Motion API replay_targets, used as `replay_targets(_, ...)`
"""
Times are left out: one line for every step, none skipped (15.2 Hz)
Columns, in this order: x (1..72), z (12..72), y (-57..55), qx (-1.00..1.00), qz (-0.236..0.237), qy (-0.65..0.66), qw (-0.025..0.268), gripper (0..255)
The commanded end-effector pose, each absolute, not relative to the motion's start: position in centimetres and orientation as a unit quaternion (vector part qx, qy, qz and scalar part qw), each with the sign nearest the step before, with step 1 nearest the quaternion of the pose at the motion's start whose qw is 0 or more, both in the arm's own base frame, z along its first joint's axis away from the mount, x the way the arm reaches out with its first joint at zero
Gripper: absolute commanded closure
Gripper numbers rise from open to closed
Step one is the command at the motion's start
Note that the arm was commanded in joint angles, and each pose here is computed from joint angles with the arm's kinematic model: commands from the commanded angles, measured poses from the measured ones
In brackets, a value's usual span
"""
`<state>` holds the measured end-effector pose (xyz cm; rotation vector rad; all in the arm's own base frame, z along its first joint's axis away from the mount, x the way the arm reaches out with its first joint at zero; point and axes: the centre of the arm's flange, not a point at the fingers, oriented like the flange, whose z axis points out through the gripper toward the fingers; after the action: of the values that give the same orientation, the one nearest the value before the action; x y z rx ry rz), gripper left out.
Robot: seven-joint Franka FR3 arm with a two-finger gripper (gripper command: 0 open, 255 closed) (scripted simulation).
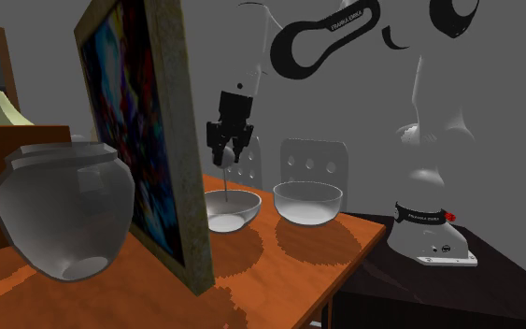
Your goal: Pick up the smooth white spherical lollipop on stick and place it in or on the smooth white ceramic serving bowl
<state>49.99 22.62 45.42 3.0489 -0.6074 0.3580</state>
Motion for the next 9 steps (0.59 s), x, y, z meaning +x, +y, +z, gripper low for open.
replay_targets(49.99, 45.39, 22.63, 0.974, 0.115, -0.194, 0.006, 255)
replay_targets(49.99, 45.39, 22.63, 0.974, 0.115, -0.194, 0.006, 255)
replay_targets(49.99, 45.39, 22.63, 0.974, 0.115, -0.194, 0.006, 255)
replay_targets(49.99, 45.39, 22.63, 0.974, 0.115, -0.194, 0.006, 0)
replay_targets(49.99, 45.39, 22.63, 0.974, 0.115, -0.194, 0.006, 0)
replay_targets(49.99, 45.39, 22.63, 0.974, 0.115, -0.194, 0.006, 0)
replay_targets(49.99, 45.39, 22.63, 0.974, 0.115, -0.194, 0.006, 0)
replay_targets(49.99, 45.39, 22.63, 0.974, 0.115, -0.194, 0.006, 0)
replay_targets(49.99, 45.39, 22.63, 0.974, 0.115, -0.194, 0.006, 0)
